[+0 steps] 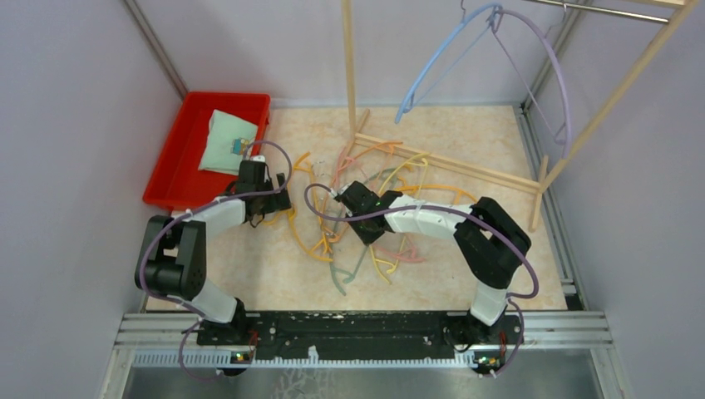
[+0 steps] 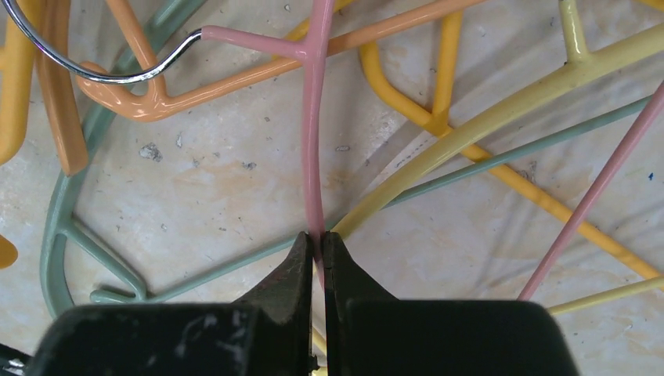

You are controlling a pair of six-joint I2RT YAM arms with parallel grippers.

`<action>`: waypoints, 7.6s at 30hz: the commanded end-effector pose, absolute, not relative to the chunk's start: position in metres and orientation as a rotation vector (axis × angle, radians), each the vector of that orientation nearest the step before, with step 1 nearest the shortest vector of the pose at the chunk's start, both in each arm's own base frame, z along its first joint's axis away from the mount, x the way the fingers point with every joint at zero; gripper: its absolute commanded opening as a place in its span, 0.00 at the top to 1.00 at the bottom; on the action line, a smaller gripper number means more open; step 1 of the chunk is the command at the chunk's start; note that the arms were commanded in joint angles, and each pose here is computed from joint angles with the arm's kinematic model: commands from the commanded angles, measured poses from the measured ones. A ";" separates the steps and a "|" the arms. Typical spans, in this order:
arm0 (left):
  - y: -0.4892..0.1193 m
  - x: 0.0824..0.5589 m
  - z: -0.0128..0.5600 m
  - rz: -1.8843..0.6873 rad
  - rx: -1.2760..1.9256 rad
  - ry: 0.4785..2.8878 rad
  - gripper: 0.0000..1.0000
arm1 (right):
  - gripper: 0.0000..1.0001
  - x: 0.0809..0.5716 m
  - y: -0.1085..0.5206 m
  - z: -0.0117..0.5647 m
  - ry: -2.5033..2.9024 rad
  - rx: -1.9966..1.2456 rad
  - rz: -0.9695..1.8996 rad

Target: Organize the hangers

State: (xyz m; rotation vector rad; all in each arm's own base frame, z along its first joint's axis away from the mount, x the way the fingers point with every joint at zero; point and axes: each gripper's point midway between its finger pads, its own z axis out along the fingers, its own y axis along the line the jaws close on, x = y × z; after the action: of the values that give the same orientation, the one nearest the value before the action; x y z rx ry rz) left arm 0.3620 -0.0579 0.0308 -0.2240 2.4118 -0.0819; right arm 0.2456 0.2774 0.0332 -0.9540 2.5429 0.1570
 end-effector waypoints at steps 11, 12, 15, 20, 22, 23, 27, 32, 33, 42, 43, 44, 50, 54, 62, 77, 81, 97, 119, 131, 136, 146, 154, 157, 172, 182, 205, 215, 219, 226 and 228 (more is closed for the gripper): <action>-0.053 0.366 0.037 -0.061 -0.214 2.377 0.00 | 0.90 0.254 0.232 -0.025 2.579 -0.828 -0.177; -0.052 0.366 0.037 -0.060 -0.216 2.376 0.00 | 1.00 0.254 0.230 -0.027 2.581 -0.823 -0.187; -0.051 0.365 0.037 -0.051 -0.220 2.375 0.00 | 1.00 0.253 0.224 -0.032 2.592 -0.815 -0.230; -0.050 0.368 0.044 -0.041 -0.224 2.362 0.00 | 1.00 0.254 0.232 -0.009 2.559 -0.829 -0.157; -0.049 0.371 0.052 -0.038 -0.226 2.345 0.00 | 1.00 0.259 0.248 0.024 2.509 -0.819 -0.050; -0.048 0.373 0.056 -0.036 -0.226 2.334 0.00 | 1.00 0.262 0.257 0.045 2.476 -0.808 0.014; -0.047 0.379 0.075 -0.030 -0.236 2.292 0.00 | 1.00 0.265 0.291 0.133 2.359 -0.772 0.307; -0.042 0.381 0.107 -0.018 -0.234 2.226 0.00 | 1.00 0.270 0.307 0.197 2.316 -0.639 0.585; -0.041 0.381 0.114 -0.015 -0.232 2.208 0.00 | 1.00 0.272 0.310 0.206 2.301 -0.609 0.656; -0.036 0.371 0.148 -0.020 -0.249 2.122 0.00 | 1.00 0.294 0.346 0.286 2.097 -0.452 1.031; -0.036 0.369 0.150 -0.026 -0.257 2.120 0.00 | 1.00 0.296 0.348 0.286 2.099 -0.441 1.037; -0.038 0.368 0.151 -0.039 -0.262 2.118 0.00 | 1.00 0.298 0.349 0.283 2.105 -0.430 1.040; -0.044 0.358 0.151 -0.107 -0.287 2.102 0.00 | 1.00 0.302 0.348 0.200 2.213 -0.517 0.921; -0.044 0.354 0.154 -0.115 -0.292 2.099 0.00 | 1.00 0.297 0.340 0.119 2.331 -0.609 0.791; -0.037 0.345 0.154 -0.070 -0.282 2.101 0.00 | 1.00 0.273 0.352 0.047 2.403 -0.783 0.651; -0.036 0.345 0.144 -0.065 -0.297 2.115 0.00 | 0.62 0.253 0.330 0.014 2.489 -0.874 0.456; -0.036 0.346 0.142 -0.062 -0.299 2.120 0.00 | 0.81 0.254 0.325 0.014 2.486 -0.870 0.422; -0.034 0.358 0.165 -0.054 -0.300 2.047 0.00 | 1.00 0.282 0.346 0.283 2.070 -0.568 0.718; -0.030 0.347 0.170 -0.037 -0.281 2.041 0.00 | 1.00 0.314 0.346 0.524 1.456 -0.006 1.179; -0.039 0.350 0.156 -0.086 -0.274 2.072 0.00 | 1.00 0.252 0.367 0.498 1.559 -0.228 1.346; -0.045 0.348 0.144 -0.126 -0.286 2.105 0.00 | 1.00 0.229 0.359 0.495 1.575 -0.280 1.381; -0.054 0.350 0.140 -0.172 -0.250 2.116 0.00 | 1.00 0.253 0.314 0.509 1.493 -0.040 1.186; -0.047 0.356 0.159 -0.120 -0.222 2.072 0.00 | 1.00 0.309 0.314 0.530 1.406 0.123 1.124; -0.044 0.355 0.162 -0.106 -0.224 2.057 0.00 | 1.00 0.334 0.307 0.535 1.384 0.155 1.107; -0.032 0.355 0.161 -0.022 -0.203 2.051 0.00 | 1.00 0.434 0.284 0.540 1.356 0.244 0.981; -0.027 0.352 0.155 0.006 -0.206 2.061 0.00 | 1.00 0.470 0.272 0.521 1.398 0.288 0.932; -0.026 0.352 0.147 0.007 -0.234 2.084 0.00 | 1.00 0.489 0.196 0.496 1.395 0.479 0.864; -0.035 0.358 0.142 -0.047 -0.248 2.097 0.00 | 1.00 0.452 0.115 0.491 1.366 0.583 0.762; -0.039 0.362 0.141 -0.072 -0.257 2.100 0.00 | 1.00 0.442 0.086 0.488 1.359 0.611 0.714; -0.045 0.365 0.137 -0.112 -0.270 2.109 0.00 | 0.96 0.429 0.053 0.475 1.370 0.662 0.674; -0.045 0.365 0.136 -0.112 -0.270 2.115 0.00 | 0.91 0.427 0.050 0.471 1.375 0.681 0.675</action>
State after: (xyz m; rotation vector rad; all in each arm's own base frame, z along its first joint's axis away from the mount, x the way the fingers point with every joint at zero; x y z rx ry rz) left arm 0.3539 -0.0403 0.1221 -0.2542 2.1565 -0.0666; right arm 0.4431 0.0609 0.4570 0.6612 1.4213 0.6618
